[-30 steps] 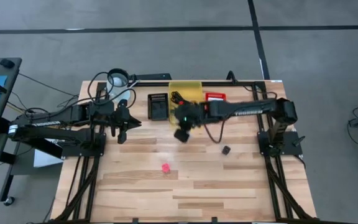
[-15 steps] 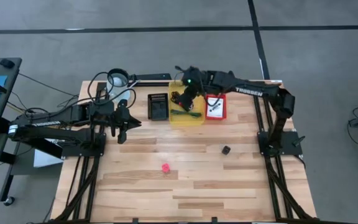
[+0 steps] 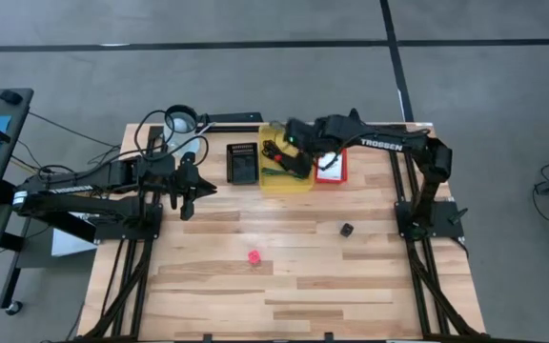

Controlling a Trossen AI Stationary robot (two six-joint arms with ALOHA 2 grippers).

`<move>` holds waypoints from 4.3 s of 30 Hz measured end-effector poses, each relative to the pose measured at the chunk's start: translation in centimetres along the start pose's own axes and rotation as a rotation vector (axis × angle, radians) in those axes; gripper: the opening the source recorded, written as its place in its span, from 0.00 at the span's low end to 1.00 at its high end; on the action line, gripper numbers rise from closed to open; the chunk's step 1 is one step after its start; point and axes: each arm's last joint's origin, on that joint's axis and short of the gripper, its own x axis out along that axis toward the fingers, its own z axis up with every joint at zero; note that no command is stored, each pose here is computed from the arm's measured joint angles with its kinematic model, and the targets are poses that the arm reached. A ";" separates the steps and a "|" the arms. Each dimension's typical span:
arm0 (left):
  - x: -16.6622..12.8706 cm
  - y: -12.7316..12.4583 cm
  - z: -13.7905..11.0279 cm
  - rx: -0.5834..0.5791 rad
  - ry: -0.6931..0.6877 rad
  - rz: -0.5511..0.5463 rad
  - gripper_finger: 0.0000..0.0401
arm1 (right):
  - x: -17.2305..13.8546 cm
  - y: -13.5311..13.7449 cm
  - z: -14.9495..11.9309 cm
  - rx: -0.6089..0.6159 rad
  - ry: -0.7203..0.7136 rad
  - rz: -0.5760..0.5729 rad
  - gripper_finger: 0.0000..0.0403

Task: Pick and place items into bin
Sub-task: Put the black charger adapter into the black bin

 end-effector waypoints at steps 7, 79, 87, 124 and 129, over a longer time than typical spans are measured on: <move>0.0 0.0 0.0 0.000 0.000 0.001 0.10 | -2.1 2.6 -4.1 -0.118 0.244 -0.192 0.61; 0.0 0.0 -0.1 0.000 0.007 0.000 0.10 | 4.4 12.9 -31.3 0.271 -0.603 -0.122 0.61; 0.0 0.0 -0.2 -0.001 0.018 0.000 0.10 | 2.9 12.8 -32.4 0.213 -0.657 -0.057 0.61; 0.0 0.0 -0.2 -0.002 0.022 0.001 0.10 | 2.7 13.4 -33.3 0.285 -0.943 0.215 0.61; 0.0 0.0 -0.2 -0.001 0.022 0.000 0.10 | 2.7 13.6 -33.0 0.264 -0.944 0.202 0.61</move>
